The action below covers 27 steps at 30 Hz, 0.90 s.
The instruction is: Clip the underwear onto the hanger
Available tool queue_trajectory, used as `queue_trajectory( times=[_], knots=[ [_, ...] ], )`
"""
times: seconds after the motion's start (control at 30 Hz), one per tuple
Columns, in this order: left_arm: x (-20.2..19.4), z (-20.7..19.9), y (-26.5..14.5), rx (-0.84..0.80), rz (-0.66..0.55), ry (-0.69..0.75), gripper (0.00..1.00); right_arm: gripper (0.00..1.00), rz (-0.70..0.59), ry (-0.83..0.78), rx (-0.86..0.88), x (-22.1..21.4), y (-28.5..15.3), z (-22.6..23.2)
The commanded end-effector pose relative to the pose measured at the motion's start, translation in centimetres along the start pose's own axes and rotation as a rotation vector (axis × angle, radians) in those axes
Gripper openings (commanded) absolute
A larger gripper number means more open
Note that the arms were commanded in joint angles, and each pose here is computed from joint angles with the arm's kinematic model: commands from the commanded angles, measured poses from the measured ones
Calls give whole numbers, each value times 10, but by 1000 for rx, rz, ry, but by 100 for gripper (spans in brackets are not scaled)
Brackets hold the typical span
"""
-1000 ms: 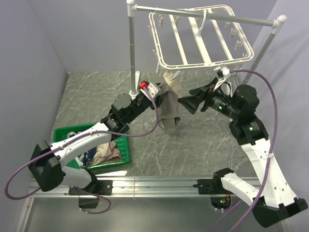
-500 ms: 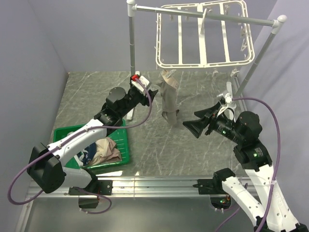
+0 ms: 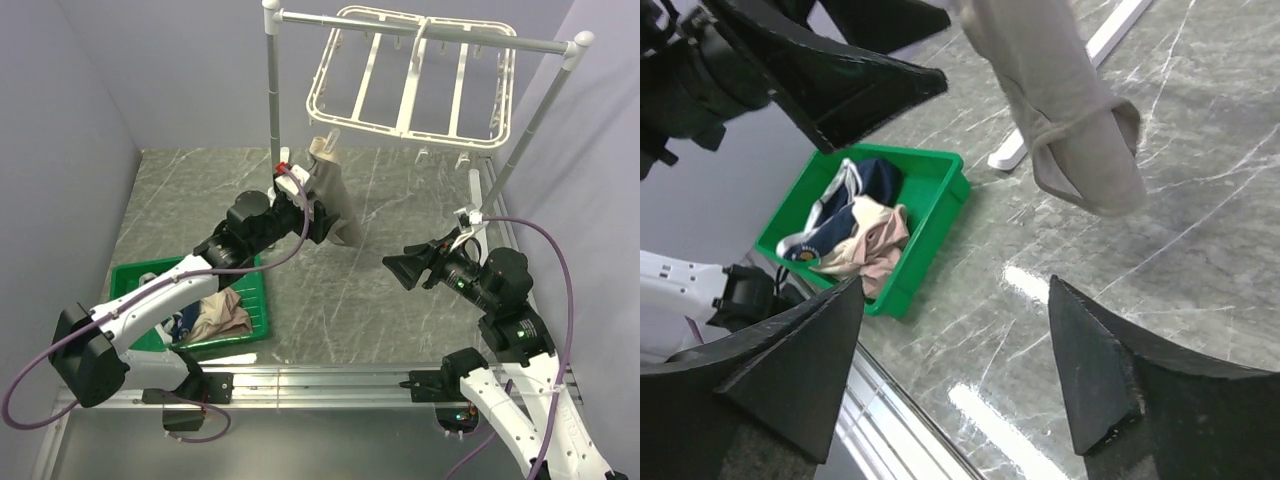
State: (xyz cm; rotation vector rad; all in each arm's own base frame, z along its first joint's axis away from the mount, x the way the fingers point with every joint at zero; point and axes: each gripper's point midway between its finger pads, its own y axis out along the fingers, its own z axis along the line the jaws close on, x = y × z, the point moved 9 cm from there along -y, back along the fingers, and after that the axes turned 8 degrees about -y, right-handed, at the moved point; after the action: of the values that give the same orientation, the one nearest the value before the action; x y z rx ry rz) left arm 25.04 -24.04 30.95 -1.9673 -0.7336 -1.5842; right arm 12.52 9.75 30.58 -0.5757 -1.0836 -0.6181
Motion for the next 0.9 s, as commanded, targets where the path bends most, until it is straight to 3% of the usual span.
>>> queue_trajectory(
  times=[0.0, 0.23, 0.47, 0.63, 0.87],
  knots=[
    [4, -1, 10, 110, 2, -160, 84, 80, -58, 25, -27, 7, 6, -3],
    [1, 5, 36, 247, 25, -297, 84, 72, -69, 72, -62, -2, 19, -14],
    [-12, 19, 55, 367, 23, -282, 75, 71, -63, 137, -46, -11, 30, -19],
    [-10, 18, 62, 363, 3, -307, 82, 71, -66, 160, -34, -12, 37, -21],
    [-9, 27, 49, 308, 15, -311, 76, 71, -72, 124, -44, -9, 36, -22]
  ],
)
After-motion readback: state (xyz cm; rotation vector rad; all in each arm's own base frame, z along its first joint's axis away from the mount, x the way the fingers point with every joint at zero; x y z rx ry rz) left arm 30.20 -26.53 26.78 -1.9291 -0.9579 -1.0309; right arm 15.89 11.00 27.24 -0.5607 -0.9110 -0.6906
